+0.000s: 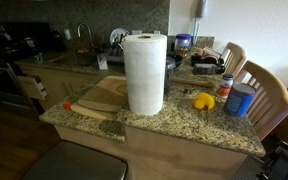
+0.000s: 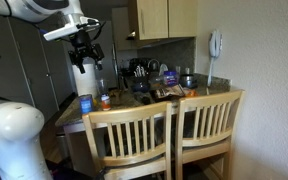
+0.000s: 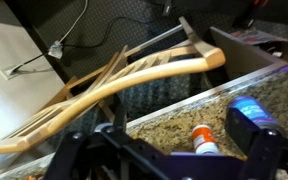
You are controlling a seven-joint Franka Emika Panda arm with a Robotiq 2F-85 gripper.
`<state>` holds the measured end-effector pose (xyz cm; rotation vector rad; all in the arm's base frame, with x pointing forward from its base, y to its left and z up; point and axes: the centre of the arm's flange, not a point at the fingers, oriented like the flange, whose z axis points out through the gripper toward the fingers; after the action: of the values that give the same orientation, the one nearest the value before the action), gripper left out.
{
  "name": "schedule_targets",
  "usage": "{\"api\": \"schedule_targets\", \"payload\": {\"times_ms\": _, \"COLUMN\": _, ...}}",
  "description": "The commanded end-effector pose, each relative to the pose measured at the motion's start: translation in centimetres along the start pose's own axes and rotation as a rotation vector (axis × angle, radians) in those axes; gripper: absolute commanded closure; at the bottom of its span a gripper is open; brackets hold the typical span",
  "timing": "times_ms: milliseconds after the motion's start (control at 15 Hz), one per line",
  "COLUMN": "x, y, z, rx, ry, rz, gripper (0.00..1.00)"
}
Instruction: Pick the blue tin on the counter and put it in the bowl
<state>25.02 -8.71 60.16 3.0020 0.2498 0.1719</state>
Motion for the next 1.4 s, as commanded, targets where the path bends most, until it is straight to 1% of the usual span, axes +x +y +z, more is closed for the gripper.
{"api": "schedule_targets", "payload": {"times_ms": 0, "x": -0.5, "y": 0.1, "z": -0.2, "rx": 0.024, "ry": -0.010, "rz": -0.020, "gripper": 0.00}}
{"api": "schedule_targets", "payload": {"times_ms": 67, "x": -0.7, "y": 0.2, "z": -0.4, "rx": 0.038, "ry": -0.011, "rz": -0.031, "gripper": 0.00}}
{"api": "schedule_targets", "payload": {"times_ms": 267, "x": -0.7, "y": 0.1, "z": -0.5, "rx": 0.043, "ry": -0.012, "rz": -0.039, "gripper": 0.00}}
{"api": "schedule_targets", "payload": {"times_ms": 333, "x": 0.2, "y": -0.2, "z": 0.5, "rx": 0.071, "ry": -0.026, "rz": -0.077, "gripper": 0.00}}
{"api": "schedule_targets", "payload": {"times_ms": 400, "x": 1.8, "y": -1.8, "z": 2.2, "rx": 0.074, "ry": -0.086, "rz": -0.141, "gripper": 0.00}}
{"api": "schedule_targets", "payload": {"times_ms": 467, "x": 3.3, "y": -4.1, "z": 4.0, "rx": 0.061, "ry": -0.121, "rz": -0.182, "gripper": 0.00}}
{"api": "schedule_targets", "payload": {"times_ms": 600, "x": 5.0, "y": -7.9, "z": 6.8, "rx": 0.065, "ry": -0.176, "rz": -0.268, "gripper": 0.00}}
{"api": "schedule_targets", "payload": {"times_ms": 667, "x": 6.0, "y": -9.9, "z": 8.4, "rx": 0.044, "ry": -0.226, "rz": -0.303, "gripper": 0.00}}
{"api": "schedule_targets", "payload": {"times_ms": 733, "x": 6.7, "y": -11.4, "z": 9.7, "rx": 0.040, "ry": -0.268, "rz": -0.355, "gripper": 0.00}}
{"api": "schedule_targets", "payload": {"times_ms": 800, "x": 7.2, "y": -12.0, "z": 10.2, "rx": 0.019, "ry": -0.324, "rz": -0.387, "gripper": 0.00}}
{"api": "schedule_targets", "payload": {"times_ms": 867, "x": 5.0, "y": -10.8, "z": 8.4, "rx": 0.035, "ry": -0.253, "rz": -0.336, "gripper": 0.00}}
{"api": "schedule_targets", "payload": {"times_ms": 933, "x": 5.7, "y": -11.8, "z": 9.4, "rx": 0.026, "ry": -0.290, "rz": -0.363, "gripper": 0.00}}
{"api": "schedule_targets", "payload": {"times_ms": 1067, "x": 6.3, "y": -12.4, "z": 10.7, "rx": 0.023, "ry": -0.332, "rz": -0.379, "gripper": 0.00}}
{"api": "schedule_targets", "payload": {"times_ms": 1133, "x": 6.3, "y": -12.4, "z": 10.8, "rx": 0.034, "ry": -0.337, "rz": -0.391, "gripper": 0.00}}
{"api": "schedule_targets", "payload": {"times_ms": 1200, "x": 6.7, "y": -12.9, "z": 11.6, "rx": 0.050, "ry": -0.353, "rz": -0.435, "gripper": 0.00}}
{"api": "schedule_targets", "payload": {"times_ms": 1333, "x": 7.2, "y": -14.2, "z": 13.7, "rx": 0.098, "ry": -0.339, "rz": -0.523, "gripper": 0.00}}
